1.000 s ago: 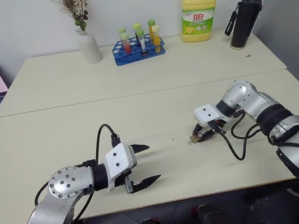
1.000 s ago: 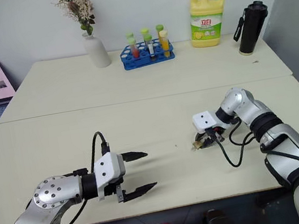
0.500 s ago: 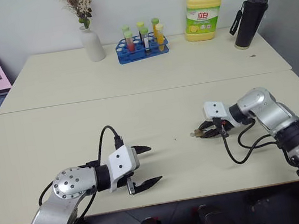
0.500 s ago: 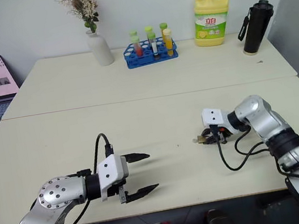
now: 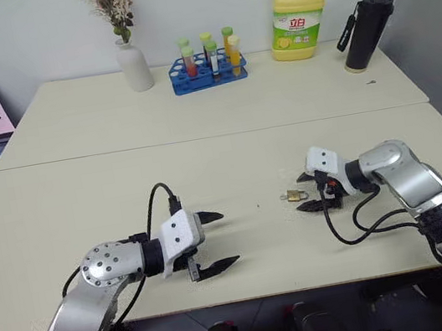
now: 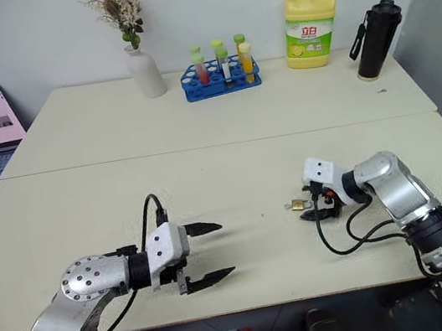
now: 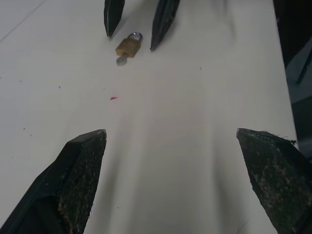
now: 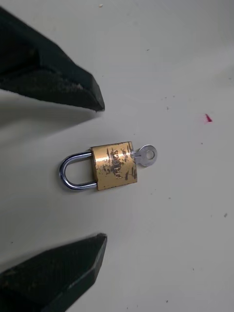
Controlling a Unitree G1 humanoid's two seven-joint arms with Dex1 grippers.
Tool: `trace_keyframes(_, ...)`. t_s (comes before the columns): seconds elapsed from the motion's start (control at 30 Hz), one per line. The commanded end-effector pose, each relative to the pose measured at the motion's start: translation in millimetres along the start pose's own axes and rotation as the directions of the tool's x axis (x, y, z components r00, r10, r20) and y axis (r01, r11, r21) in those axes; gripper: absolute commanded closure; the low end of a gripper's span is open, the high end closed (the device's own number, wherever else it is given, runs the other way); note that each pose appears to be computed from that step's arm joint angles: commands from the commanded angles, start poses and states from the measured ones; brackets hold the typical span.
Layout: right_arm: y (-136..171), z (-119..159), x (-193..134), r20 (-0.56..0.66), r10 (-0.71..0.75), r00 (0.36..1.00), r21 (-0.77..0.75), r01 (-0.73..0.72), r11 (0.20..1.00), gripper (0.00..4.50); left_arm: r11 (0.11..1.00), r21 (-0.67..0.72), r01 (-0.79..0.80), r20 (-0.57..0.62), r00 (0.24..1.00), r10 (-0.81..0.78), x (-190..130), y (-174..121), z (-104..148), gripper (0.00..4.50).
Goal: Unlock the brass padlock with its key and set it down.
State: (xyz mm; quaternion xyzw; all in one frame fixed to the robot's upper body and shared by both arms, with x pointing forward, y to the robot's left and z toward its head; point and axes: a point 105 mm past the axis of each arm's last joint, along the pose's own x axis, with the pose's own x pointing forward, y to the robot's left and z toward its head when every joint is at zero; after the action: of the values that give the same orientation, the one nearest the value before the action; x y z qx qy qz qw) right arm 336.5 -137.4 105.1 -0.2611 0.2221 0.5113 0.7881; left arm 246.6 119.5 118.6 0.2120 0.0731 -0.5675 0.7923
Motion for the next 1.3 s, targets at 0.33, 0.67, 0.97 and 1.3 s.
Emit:
trace_keyframes(0.33, -2.6, -0.8, 10.6, 0.084, -0.037, 0.996, -0.003, 0.038, 0.999, 0.02, 0.998, 0.067, 0.008, 0.024, 1.000, -0.009, -7.1, 11.3, 19.6, 0.00)
trace_keyframes(0.67, -2.6, -2.4, 19.2, 0.092, -0.017, 0.996, -0.046, 0.021, 0.999, 0.38, 0.997, 0.077, 0.009, 0.020, 1.000, -0.010, -6.2, 12.2, 19.6, 0.00)
trace_keyframes(0.97, -3.7, -9.4, 20.9, 0.048, -0.017, 0.999, -0.096, 0.022, 0.995, 3.42, 0.997, 0.074, 0.002, 0.024, 1.000, -0.004, -5.0, 11.9, 20.0, 0.00)
trace_keyframes(1.3, -9.6, -6.3, 13.1, 0.060, -0.052, 0.997, -0.105, 0.058, 0.993, 3.58, 0.998, 0.062, -0.007, 0.028, 1.000, 0.006, -4.0, 14.2, 18.4, 0.00)
